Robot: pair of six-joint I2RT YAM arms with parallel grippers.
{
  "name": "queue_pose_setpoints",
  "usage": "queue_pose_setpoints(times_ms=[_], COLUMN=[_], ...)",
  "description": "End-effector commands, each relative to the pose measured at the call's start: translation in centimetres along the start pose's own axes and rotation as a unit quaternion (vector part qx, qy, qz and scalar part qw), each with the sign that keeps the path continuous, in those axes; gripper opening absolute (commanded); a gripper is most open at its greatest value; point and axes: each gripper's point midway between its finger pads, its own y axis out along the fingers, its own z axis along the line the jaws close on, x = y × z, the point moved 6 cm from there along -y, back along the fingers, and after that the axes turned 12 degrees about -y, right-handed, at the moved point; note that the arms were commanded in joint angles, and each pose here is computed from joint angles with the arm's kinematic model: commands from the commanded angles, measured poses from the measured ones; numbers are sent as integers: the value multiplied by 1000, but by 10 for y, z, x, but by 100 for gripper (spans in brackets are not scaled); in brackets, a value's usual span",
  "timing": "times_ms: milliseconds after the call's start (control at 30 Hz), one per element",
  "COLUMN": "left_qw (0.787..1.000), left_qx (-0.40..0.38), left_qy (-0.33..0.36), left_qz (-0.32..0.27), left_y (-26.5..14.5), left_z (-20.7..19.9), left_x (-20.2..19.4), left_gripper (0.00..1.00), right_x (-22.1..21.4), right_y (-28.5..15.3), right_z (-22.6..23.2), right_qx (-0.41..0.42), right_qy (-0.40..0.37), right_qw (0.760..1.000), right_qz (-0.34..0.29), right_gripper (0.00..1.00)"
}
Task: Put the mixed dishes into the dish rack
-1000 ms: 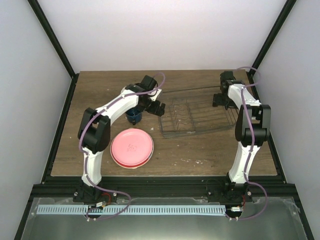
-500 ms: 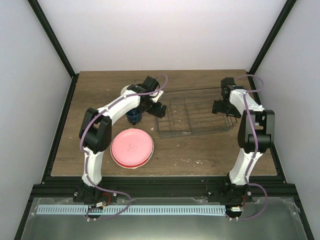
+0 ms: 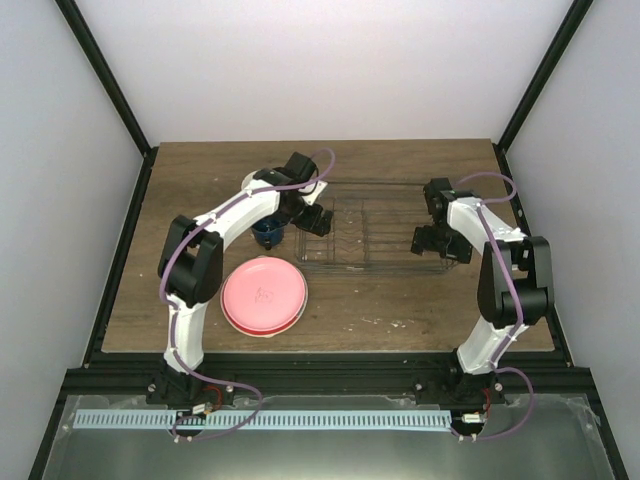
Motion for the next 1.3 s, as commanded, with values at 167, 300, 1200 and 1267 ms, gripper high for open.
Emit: queue_pose_setpoints(times_ms=[167,300,1200,1267], left_qw=[999,999,998,998], left_qx=[-23,-29,-4,-4], left_qy=[24,28,28,25], left_qz=[9,20,57,55], left_y=[-8,-11,-33,-37], left_z=[-20,-26,-29,-30], left_x=[-3,-7,-36,-36], left_gripper=[100,100,100,100], right_x=[-33,-31,-30,-26], right_y=[-9,-15,-35,-38], right_z=[3,-3,-14,-14], right_qx=[-3,-29,-59,-58], right_qy=[17,13,1,0], right_qw=[999,999,998,998], right_qz=[33,34,27,20], right_gripper=[100,100,100,100])
